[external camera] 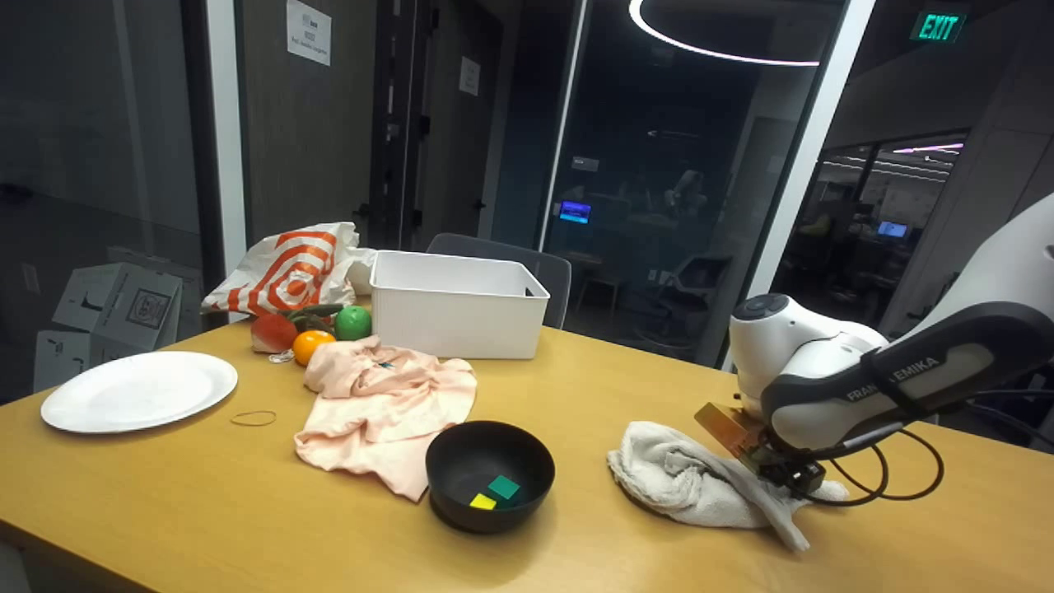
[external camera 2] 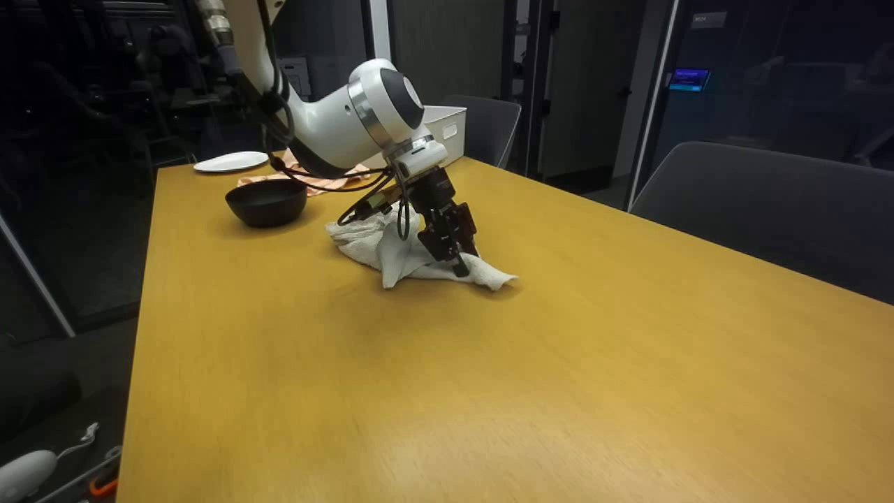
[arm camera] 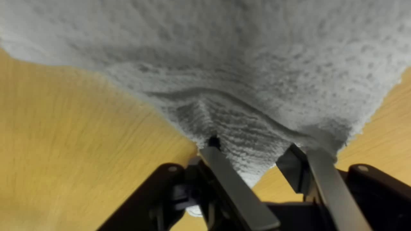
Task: Wrap up the blocks on the white towel
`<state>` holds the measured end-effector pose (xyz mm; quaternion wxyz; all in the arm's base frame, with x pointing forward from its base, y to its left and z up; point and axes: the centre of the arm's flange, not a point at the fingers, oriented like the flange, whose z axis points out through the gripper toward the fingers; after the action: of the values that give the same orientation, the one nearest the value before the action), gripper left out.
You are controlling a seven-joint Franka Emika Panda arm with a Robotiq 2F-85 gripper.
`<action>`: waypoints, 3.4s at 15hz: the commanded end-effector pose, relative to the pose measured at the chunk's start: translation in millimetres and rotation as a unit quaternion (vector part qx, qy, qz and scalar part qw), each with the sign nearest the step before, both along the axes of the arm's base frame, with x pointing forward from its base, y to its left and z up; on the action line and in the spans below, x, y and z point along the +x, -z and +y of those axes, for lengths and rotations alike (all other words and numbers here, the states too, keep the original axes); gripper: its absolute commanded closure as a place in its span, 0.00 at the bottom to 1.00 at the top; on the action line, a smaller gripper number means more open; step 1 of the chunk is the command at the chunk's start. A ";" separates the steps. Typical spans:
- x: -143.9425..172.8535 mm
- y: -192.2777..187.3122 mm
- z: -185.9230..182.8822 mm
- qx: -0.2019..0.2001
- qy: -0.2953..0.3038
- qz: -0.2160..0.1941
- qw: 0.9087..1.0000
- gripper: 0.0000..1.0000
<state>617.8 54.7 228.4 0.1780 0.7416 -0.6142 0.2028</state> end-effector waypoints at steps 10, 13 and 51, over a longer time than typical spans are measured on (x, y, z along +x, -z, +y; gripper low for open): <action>-2.4 -83.2 32.6 -0.013 -0.030 -0.050 0.998 0.93; -7.1 -125.6 52.9 -0.004 -0.078 -0.079 0.994 0.93; -70.3 -161.6 91.5 -0.095 -0.222 0.197 0.950 0.94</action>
<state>561.4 155.3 366.9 0.2879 0.8880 -0.3369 0.1226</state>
